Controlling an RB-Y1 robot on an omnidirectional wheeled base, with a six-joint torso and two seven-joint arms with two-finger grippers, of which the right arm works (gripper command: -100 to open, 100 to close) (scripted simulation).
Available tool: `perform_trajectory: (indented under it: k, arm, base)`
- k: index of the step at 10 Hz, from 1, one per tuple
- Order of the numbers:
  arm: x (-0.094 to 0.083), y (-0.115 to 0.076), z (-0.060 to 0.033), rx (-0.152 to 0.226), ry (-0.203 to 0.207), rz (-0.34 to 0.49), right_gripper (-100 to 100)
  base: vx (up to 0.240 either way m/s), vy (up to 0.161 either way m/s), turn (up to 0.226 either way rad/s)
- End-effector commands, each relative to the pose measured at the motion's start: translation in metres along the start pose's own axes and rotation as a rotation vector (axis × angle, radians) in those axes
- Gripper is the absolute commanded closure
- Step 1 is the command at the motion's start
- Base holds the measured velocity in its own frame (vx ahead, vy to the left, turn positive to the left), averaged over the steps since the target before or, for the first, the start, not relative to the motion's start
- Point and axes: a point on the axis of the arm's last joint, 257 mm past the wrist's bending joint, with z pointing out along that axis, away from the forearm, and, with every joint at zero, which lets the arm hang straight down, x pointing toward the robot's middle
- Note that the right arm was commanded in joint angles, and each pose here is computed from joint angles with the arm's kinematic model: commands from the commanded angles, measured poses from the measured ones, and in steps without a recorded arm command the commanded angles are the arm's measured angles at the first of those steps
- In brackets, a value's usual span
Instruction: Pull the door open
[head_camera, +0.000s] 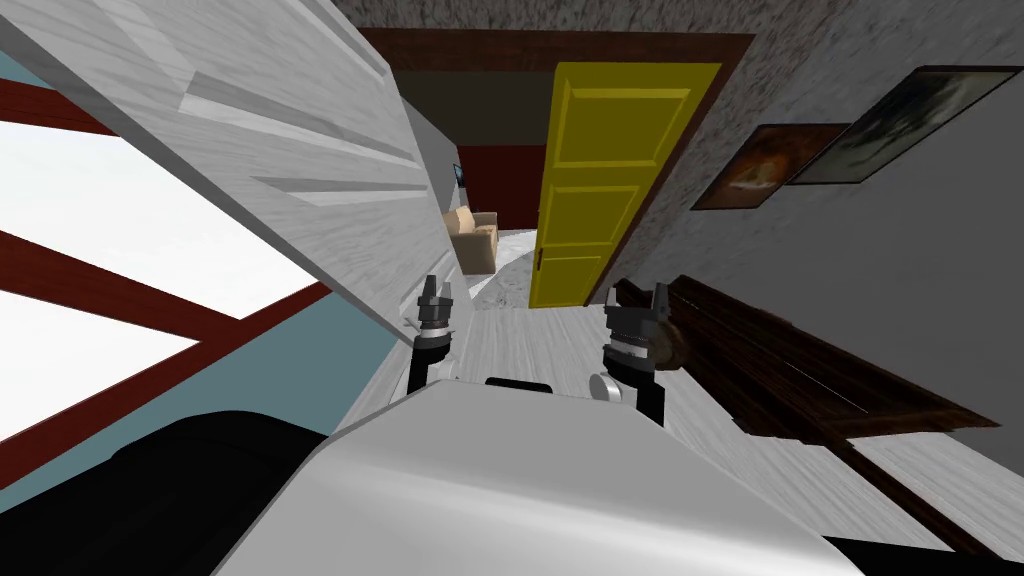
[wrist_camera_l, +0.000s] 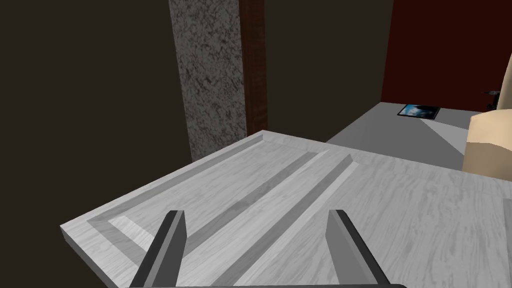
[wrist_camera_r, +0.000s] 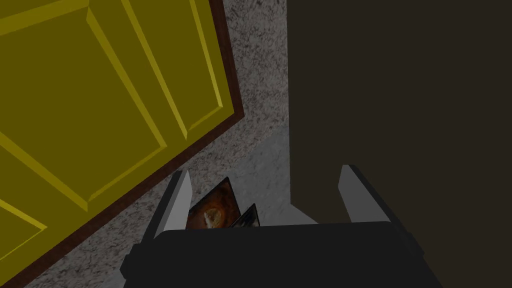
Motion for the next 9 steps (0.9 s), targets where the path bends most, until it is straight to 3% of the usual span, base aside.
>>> perform_trajectory:
  k: [1, 9]
  arm:
    - [-0.006, -0.008, -0.0050, 0.013, -0.011, 0.039, -100]
    - [-0.045, -0.051, -0.0427, 0.084, -0.105, 0.252, -100]
  base:
    - [0.108, 0.015, 0.149]
    - [0.110, -0.021, 0.182]
